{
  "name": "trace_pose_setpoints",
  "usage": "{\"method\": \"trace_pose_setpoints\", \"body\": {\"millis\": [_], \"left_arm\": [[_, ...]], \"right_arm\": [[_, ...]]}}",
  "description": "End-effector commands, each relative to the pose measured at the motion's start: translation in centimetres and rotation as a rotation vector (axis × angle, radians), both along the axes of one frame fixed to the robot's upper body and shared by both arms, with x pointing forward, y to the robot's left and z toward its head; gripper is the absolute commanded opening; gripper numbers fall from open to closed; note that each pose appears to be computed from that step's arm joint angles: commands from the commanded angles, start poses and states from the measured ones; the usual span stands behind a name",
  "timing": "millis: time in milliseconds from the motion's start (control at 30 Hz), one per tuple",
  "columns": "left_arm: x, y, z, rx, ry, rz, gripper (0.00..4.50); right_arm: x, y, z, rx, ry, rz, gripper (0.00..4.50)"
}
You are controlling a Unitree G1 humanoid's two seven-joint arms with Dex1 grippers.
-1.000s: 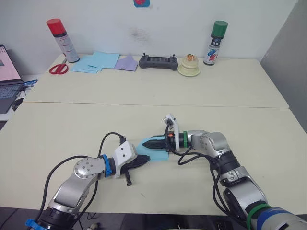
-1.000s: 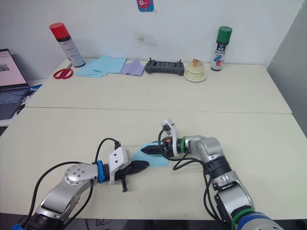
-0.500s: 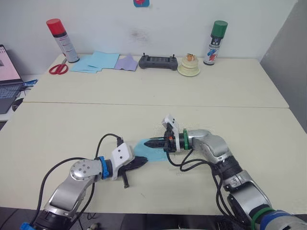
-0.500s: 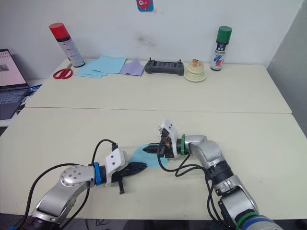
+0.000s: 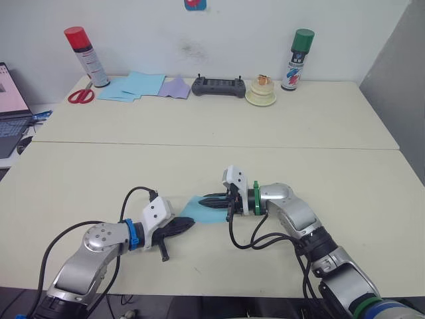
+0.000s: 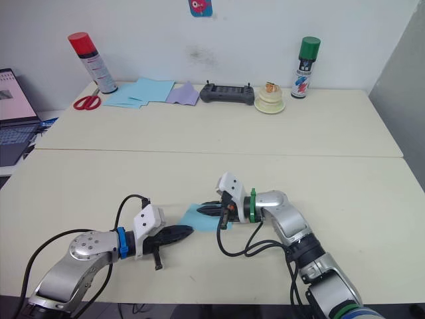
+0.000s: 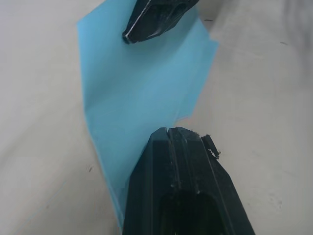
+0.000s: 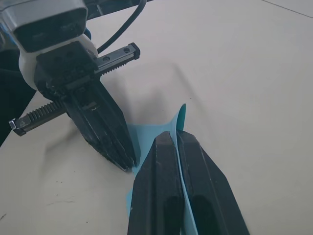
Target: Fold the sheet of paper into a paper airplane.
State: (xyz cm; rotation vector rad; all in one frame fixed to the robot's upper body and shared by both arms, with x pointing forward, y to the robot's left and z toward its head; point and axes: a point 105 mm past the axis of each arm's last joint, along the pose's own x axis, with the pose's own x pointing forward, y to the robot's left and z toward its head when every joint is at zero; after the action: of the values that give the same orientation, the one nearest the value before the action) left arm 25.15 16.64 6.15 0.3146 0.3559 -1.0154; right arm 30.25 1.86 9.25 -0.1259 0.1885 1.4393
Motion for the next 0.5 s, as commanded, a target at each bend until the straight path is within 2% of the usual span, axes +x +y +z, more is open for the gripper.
{"method": "trace_pose_setpoints", "body": {"millis": [33,500], "left_arm": [[0.6,2.2,-1.0,0.021,0.068,0.094,0.0],[0.7,1.8,-2.2,0.055,0.109,0.068,0.0]], "right_arm": [[0.0,0.0,-0.3,0.006,-0.005,-0.008,0.03],[-0.3,-0.4,-1.3,-0.045,-0.232,0.074,0.03]]}}
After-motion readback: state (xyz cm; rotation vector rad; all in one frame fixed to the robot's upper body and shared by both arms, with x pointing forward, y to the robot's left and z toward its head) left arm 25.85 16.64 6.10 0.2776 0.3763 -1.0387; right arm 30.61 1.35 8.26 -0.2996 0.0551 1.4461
